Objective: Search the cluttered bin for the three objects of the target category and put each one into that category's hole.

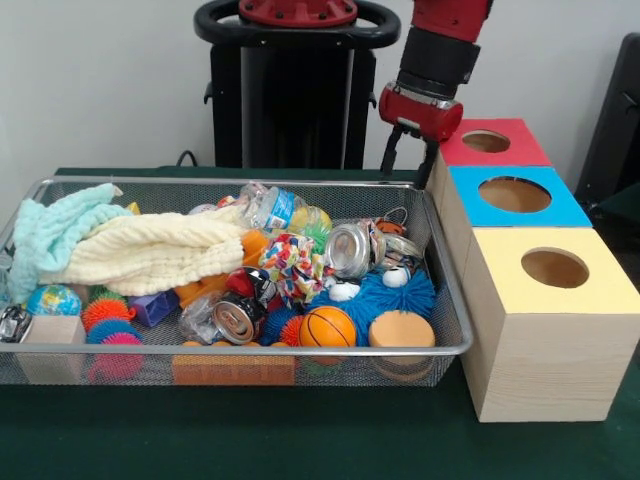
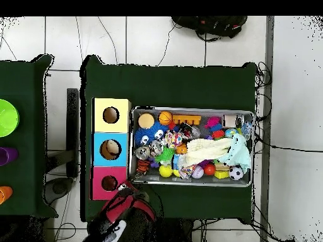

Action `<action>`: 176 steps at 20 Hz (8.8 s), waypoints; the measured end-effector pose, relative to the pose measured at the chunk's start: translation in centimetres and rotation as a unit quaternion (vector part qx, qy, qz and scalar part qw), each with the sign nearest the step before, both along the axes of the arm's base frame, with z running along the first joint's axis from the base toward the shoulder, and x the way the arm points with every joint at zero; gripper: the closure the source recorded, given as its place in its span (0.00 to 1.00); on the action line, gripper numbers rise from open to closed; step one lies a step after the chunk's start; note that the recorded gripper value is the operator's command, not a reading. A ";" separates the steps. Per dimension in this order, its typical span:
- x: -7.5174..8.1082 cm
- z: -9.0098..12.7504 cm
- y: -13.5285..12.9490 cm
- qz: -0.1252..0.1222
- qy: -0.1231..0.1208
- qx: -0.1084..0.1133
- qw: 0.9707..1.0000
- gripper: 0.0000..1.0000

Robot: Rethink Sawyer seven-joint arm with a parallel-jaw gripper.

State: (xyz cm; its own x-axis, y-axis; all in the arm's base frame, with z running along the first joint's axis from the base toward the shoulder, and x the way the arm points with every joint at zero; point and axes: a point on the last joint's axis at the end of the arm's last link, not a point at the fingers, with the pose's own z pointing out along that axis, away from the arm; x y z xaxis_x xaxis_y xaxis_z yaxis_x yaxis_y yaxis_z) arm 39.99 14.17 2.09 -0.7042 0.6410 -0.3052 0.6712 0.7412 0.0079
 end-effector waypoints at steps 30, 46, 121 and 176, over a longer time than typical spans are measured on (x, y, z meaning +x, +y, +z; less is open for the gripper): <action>-3.5 -0.9 -6.2 -0.003 -0.136 0.148 0.980 0.00; -3.5 -0.8 -9.4 -0.046 -0.060 0.142 0.987 0.00; 5.3 2.0 -12.4 -0.192 0.054 0.150 0.968 0.00; 7.2 -0.2 -3.2 -0.013 -0.058 0.091 0.994 0.00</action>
